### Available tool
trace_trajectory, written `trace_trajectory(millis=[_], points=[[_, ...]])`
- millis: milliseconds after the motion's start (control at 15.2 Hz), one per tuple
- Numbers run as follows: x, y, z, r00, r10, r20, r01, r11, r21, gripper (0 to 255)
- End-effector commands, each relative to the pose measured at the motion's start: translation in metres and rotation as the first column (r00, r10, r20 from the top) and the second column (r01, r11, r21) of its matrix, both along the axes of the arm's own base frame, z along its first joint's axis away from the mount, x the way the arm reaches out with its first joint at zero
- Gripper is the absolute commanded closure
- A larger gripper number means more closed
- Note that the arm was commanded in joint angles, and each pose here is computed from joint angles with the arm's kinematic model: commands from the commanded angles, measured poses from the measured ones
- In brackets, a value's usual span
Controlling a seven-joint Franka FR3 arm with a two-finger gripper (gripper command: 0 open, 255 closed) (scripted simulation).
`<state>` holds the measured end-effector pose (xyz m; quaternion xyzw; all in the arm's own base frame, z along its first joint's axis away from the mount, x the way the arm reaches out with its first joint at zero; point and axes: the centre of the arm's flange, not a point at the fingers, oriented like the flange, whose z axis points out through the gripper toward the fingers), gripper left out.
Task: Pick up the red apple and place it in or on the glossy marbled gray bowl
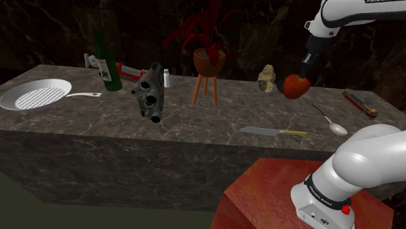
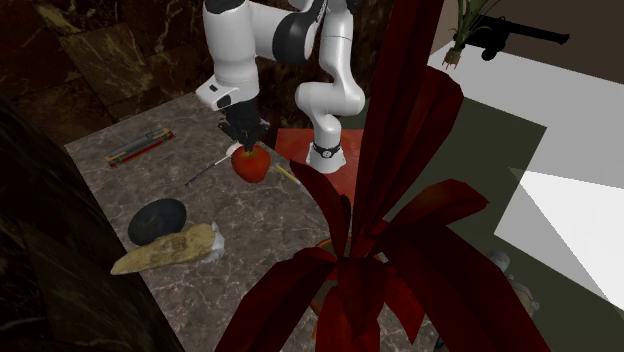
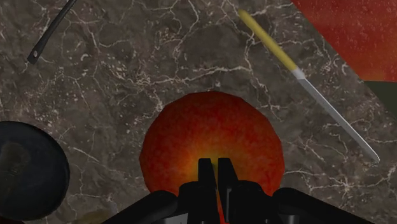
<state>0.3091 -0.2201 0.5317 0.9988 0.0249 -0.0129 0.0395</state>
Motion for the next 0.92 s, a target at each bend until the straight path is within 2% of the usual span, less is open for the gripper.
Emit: trace_trajectory(millis=[0,858], points=[[0.009,-0.026,0.006,1.000,0.000,-0.001,0.000,1.000,-0.001,255],[0.064,-0.185,0.037,1.000,0.000,-0.001,0.000,1.000,-0.001,255]])
